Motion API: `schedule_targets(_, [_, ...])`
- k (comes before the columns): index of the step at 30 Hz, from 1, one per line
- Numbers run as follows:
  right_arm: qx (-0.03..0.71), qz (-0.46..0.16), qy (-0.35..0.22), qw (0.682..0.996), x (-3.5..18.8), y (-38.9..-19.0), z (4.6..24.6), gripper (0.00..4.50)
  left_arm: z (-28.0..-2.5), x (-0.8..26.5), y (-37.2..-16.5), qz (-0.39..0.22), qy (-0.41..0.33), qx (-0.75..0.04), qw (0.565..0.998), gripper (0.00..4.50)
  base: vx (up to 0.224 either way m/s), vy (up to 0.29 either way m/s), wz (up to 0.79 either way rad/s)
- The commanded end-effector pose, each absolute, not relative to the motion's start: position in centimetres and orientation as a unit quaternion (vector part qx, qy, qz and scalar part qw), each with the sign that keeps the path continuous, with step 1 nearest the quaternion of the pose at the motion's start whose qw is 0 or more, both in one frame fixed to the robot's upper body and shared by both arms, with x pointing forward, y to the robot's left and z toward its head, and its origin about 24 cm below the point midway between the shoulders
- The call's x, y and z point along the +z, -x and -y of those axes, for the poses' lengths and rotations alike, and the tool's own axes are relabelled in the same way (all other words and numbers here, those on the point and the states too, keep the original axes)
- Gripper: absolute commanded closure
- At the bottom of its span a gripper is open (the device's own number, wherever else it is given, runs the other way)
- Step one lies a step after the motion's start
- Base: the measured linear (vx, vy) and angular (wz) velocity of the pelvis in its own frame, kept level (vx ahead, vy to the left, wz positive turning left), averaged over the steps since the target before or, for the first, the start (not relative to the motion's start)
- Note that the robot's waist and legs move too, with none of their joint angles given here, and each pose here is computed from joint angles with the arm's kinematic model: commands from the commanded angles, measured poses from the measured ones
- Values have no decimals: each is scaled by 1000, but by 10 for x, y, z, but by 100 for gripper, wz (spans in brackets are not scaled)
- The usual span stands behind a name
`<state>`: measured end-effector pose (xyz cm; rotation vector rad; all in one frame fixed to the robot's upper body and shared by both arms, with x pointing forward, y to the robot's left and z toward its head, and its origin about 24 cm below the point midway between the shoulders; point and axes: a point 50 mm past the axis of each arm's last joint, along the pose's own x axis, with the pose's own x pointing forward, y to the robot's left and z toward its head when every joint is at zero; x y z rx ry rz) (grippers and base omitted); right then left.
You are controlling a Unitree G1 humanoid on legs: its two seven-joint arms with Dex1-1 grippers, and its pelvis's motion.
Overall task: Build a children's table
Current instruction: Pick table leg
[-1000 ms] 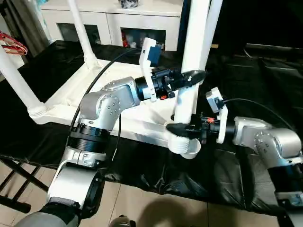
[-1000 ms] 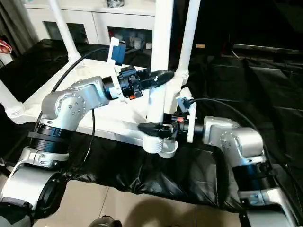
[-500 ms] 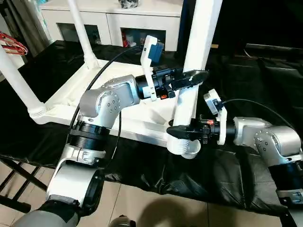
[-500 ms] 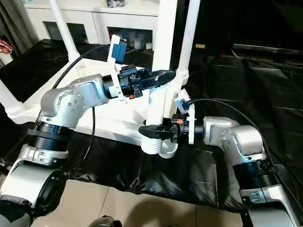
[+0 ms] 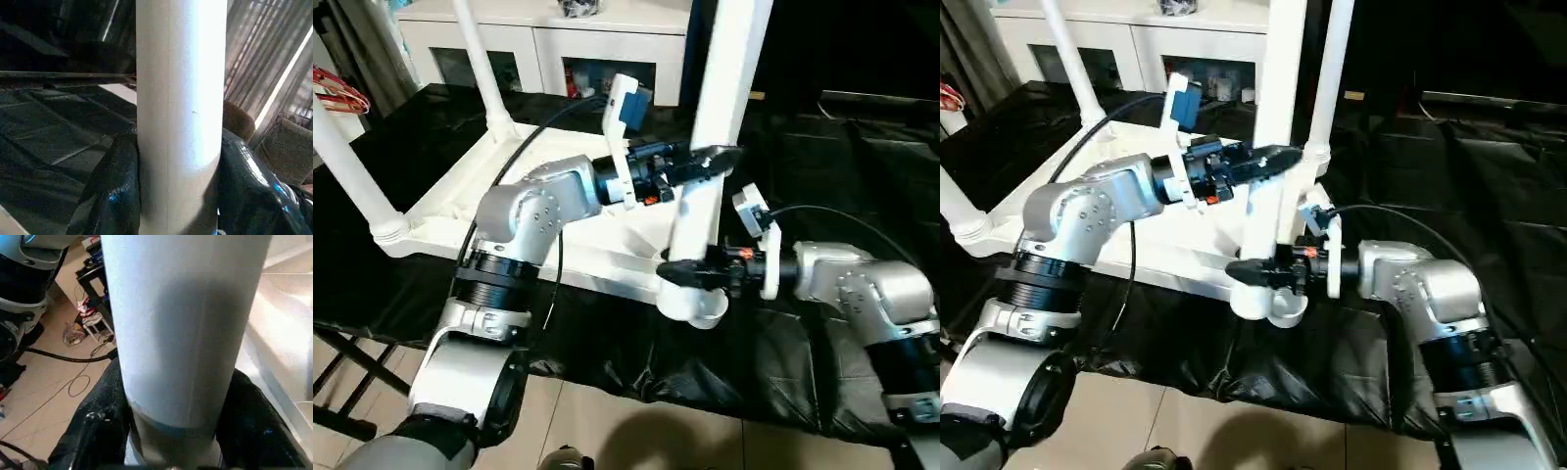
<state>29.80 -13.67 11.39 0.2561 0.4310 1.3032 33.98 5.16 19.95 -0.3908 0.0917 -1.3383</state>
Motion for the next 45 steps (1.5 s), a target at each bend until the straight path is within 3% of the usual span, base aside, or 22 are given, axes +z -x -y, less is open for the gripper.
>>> schedule_targets(1, [581, -192, -124, 781, 119, -304, 142, 187, -46, 209, -336, -32, 171, -635, 753, 271, 0, 0, 0])
schedule_targets(16, [599, -190, -128, 767, 118, -300, 142, 182, -46, 209, -333, -33, 166, -649, 741, 271, 0, 0, 0])
schedule_targets(23, [616, -185, -128, 755, 120, -297, 140, 246, -46, 210, -332, -32, 168, -652, 738, 271, 0, 0, 0])
schedule_targets(34, [620, -198, -125, 749, 115, -294, 140, 255, -47, 210, -333, -28, 162, -652, 740, 271, 0, 0, 0])
schedule_targets(36, [614, -194, -125, 755, 115, -295, 140, 255, -48, 210, -335, -32, 159, -642, 749, 271, 0, 0, 0])
schedule_targets(37, [608, -191, -125, 760, 114, -297, 140, 255, -48, 210, -335, -33, 161, -639, 751, 215, 0, 0, 0])
schedule_targets(39, [597, -182, -124, 771, 114, -299, 140, 256, -49, 211, -333, -24, 164, -648, 743, 201, 0, 0, 0])
schedule_targets(45, [512, -92, -164, 838, 122, -313, 144, 257, -63, 203, -341, 45, 166, -589, 790, 159, 0, 0, 0])
